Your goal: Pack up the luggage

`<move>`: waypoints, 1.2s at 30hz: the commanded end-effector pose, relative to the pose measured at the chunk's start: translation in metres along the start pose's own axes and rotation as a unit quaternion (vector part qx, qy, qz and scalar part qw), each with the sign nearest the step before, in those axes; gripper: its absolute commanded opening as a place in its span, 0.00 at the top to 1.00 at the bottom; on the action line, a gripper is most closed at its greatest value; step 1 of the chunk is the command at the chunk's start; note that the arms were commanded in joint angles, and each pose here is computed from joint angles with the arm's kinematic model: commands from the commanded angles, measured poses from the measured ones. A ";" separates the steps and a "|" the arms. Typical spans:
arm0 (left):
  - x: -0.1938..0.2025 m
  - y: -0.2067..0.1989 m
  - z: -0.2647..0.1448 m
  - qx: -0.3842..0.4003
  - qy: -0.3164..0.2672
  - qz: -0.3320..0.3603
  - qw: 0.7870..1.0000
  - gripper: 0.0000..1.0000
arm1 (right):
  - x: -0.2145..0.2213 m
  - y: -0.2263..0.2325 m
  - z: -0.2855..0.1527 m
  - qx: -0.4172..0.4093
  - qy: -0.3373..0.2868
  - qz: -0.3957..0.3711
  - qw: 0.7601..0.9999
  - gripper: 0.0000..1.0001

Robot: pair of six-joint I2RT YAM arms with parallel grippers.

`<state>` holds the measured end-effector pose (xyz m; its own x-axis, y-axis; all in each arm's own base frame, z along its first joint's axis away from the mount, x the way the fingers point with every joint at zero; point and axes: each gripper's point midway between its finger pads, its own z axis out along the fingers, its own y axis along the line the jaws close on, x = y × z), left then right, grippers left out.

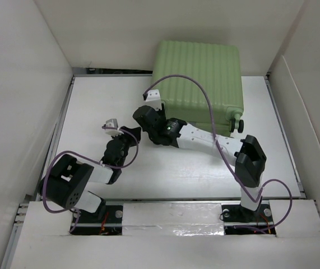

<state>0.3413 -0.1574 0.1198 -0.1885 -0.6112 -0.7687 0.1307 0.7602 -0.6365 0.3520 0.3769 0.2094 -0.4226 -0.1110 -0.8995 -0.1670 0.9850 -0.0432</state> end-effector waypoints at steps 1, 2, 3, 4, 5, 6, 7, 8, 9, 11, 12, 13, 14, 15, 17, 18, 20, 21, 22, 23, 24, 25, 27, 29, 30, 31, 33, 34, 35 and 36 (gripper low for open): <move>-0.010 -0.028 -0.004 0.064 -0.014 -0.002 0.998 0.77 | -0.030 -0.013 -0.008 0.020 -0.054 0.071 0.996 0.71; -0.009 -0.029 -0.005 0.070 -0.013 -0.003 0.997 0.76 | -0.030 -0.019 -0.010 0.027 -0.063 0.072 0.995 0.77; -0.006 -0.033 -0.006 0.082 -0.005 -0.004 0.997 0.74 | -0.037 -0.020 -0.024 0.016 -0.074 0.075 0.994 0.85; 0.003 -0.032 -0.006 0.087 0.009 -0.003 0.996 0.74 | -0.034 -0.021 -0.030 0.012 -0.075 0.079 0.994 0.88; 0.002 -0.040 -0.006 0.109 0.007 -0.005 0.994 0.74 | -0.018 -0.030 -0.031 0.020 -0.064 0.067 0.995 0.89; 0.009 -0.049 -0.010 0.133 0.021 -0.005 0.991 0.75 | -0.014 -0.033 -0.037 0.017 -0.064 0.065 0.996 0.92; 0.020 -0.053 -0.013 0.148 0.040 -0.003 0.988 0.75 | -0.024 -0.042 -0.051 0.006 -0.074 0.082 0.994 0.95; 0.022 -0.059 -0.015 0.162 0.039 0.001 0.986 0.75 | -0.022 -0.042 -0.057 -0.015 -0.073 0.083 0.994 0.96; 0.031 -0.069 -0.021 0.180 0.052 0.004 0.982 0.75 | 0.000 -0.051 -0.057 -0.016 -0.061 0.065 0.996 0.96; 0.041 -0.077 -0.028 0.199 0.060 0.012 0.978 0.73 | -0.007 -0.064 -0.079 -0.043 -0.072 0.087 0.993 0.97; 0.045 -0.081 -0.031 0.208 0.064 0.020 0.976 0.71 | 0.011 -0.072 -0.080 -0.042 -0.062 0.074 0.994 0.97; 0.052 -0.090 -0.038 0.223 0.073 0.023 0.972 0.69 | 0.013 -0.077 -0.084 -0.047 -0.063 0.076 0.994 0.98; 0.056 -0.095 -0.043 0.232 0.076 0.027 0.969 0.67 | 0.006 -0.085 -0.094 -0.058 -0.072 0.088 0.992 0.98; 0.057 -0.100 -0.047 0.241 0.076 0.031 0.967 0.64 | 0.010 -0.088 -0.097 -0.065 -0.071 0.087 0.992 0.98; 0.061 -0.114 -0.056 0.256 0.075 0.047 0.963 0.61 | 0.022 -0.091 -0.102 -0.080 -0.063 0.083 0.991 0.99; 0.063 -0.118 -0.057 0.258 0.078 0.054 0.962 0.59 | 0.017 -0.097 -0.109 -0.085 -0.071 0.090 0.990 0.99; 0.068 -0.132 -0.059 0.260 0.080 0.075 0.959 0.57 | 0.024 -0.103 -0.114 -0.091 -0.068 0.088 0.990 1.00; 0.069 -0.138 -0.061 0.264 0.081 0.081 0.958 0.57 | 0.020 -0.107 -0.120 -0.097 -0.075 0.093 0.988 1.00; 0.069 -0.143 -0.060 0.262 0.076 0.086 0.958 0.57 | 0.021 -0.109 -0.122 -0.099 -0.077 0.093 0.988 1.00; 0.074 -0.154 -0.059 0.263 0.080 0.101 0.956 0.57 | 0.025 -0.111 -0.123 -0.103 -0.076 0.090 0.988 1.00; 0.072 -0.152 -0.053 0.248 0.074 0.107 0.960 0.57 | 0.026 -0.112 -0.124 -0.104 -0.078 0.088 0.988 1.00; 0.072 -0.150 -0.047 0.234 0.070 0.109 0.964 0.57 | 0.025 -0.114 -0.126 -0.106 -0.082 0.089 0.987 1.00; 0.068 -0.153 -0.039 0.225 0.060 0.105 0.967 0.57 | 0.027 -0.117 -0.127 -0.102 -0.080 0.090 0.987 1.00; 0.069 -0.156 -0.029 0.213 0.058 0.111 0.969 0.57 | 0.025 -0.120 -0.130 -0.104 -0.083 0.090 0.987 1.00; 0.070 -0.158 -0.027 0.214 0.058 0.118 0.968 0.57 | 0.025 -0.121 -0.131 -0.103 -0.081 0.087 0.988 1.00; 0.074 -0.158 -0.024 0.213 0.062 0.121 0.968 0.57 | 0.024 -0.122 -0.132 -0.102 -0.082 0.089 0.987 1.00; 0.075 -0.165 -0.018 0.216 0.061 0.125 0.966 0.57 | 0.023 -0.126 -0.132 -0.100 -0.084 0.092 0.987 1.00; 0.075 -0.166 -0.016 0.214 0.061 0.128 0.966 0.57 | 0.023 -0.127 -0.133 -0.099 -0.086 0.093 0.987 1.00; 0.079 -0.166 -0.012 0.210 0.066 0.134 0.966 0.58 | 0.021 -0.128 -0.134 -0.101 -0.088 0.095 0.986 1.00; 0.081 -0.165 -0.010 0.207 0.068 0.137 0.966 0.62 | 0.021 -0.128 -0.135 -0.103 -0.089 0.096 0.986 1.00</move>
<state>0.2809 -0.3249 0.1540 -0.2585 -0.3537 -0.8989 0.5760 0.6906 -0.4374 0.2391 0.2304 0.2069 -0.4016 -0.0153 -0.9157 -0.2850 0.9523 0.1091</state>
